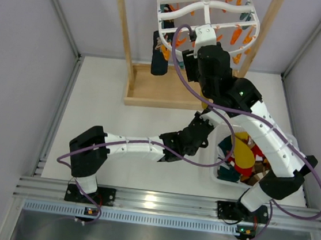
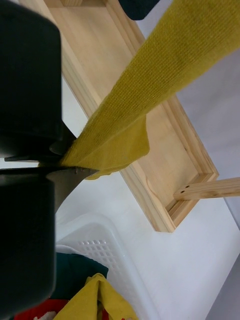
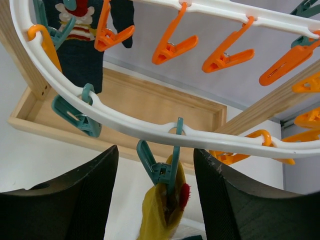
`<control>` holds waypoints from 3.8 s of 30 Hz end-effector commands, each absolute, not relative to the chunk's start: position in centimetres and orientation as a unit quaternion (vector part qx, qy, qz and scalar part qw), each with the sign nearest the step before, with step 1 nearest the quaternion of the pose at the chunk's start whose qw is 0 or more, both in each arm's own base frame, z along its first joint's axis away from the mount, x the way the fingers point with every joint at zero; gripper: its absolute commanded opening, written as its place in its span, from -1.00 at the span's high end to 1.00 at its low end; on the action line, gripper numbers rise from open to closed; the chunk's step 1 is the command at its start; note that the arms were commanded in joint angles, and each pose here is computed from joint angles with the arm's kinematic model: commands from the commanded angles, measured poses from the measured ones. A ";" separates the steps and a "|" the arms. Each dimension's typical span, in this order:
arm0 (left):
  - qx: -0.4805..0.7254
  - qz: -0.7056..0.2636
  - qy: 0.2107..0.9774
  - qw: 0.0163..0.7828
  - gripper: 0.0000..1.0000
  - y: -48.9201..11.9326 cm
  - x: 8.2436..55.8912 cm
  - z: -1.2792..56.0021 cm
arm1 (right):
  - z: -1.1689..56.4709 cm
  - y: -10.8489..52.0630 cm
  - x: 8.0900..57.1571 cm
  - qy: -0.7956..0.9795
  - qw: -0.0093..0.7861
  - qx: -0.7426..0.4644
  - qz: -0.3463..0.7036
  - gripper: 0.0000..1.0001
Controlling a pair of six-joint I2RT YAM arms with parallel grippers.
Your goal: Remove the socks clipped to the hanger
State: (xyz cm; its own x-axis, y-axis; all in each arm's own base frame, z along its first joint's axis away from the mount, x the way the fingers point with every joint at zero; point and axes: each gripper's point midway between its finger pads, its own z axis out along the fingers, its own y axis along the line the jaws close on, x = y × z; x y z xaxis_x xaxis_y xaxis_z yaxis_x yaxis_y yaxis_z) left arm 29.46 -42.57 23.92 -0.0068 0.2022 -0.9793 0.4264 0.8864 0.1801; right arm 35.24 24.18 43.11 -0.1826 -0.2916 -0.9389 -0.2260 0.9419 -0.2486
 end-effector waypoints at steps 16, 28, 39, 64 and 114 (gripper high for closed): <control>0.202 -0.112 0.692 0.684 1.00 -42.7 28.8 27.1 | 44.8 24.1 36.2 0.753 0.642 -0.142 -0.017 0.17; 0.203 -0.113 0.699 0.676 1.00 -42.3 28.7 25.8 | 45.6 24.0 35.5 0.745 0.654 -0.131 0.010 0.70; 0.212 -0.203 0.690 0.662 1.00 -40.8 25.7 28.0 | 44.6 22.1 33.1 0.751 0.646 -0.135 0.025 -0.23; 0.403 -0.437 0.650 0.474 1.00 -54.8 17.7 25.8 | 45.3 5.9 21.3 0.732 0.680 -0.035 0.020 -0.78; 0.176 -0.204 0.803 0.532 -0.98 -34.0 28.2 23.7 | 44.3 8.7 23.0 0.710 0.700 -0.006 0.073 -0.86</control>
State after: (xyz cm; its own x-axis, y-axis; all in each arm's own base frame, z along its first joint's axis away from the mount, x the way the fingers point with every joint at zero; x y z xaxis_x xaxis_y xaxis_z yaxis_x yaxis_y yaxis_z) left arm 24.70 -37.76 22.76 -0.3530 0.2098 -0.9118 0.5929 0.8041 -0.0445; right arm 22.87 8.56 43.34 -0.0622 0.0203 -0.9979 -0.1075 0.9938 0.0269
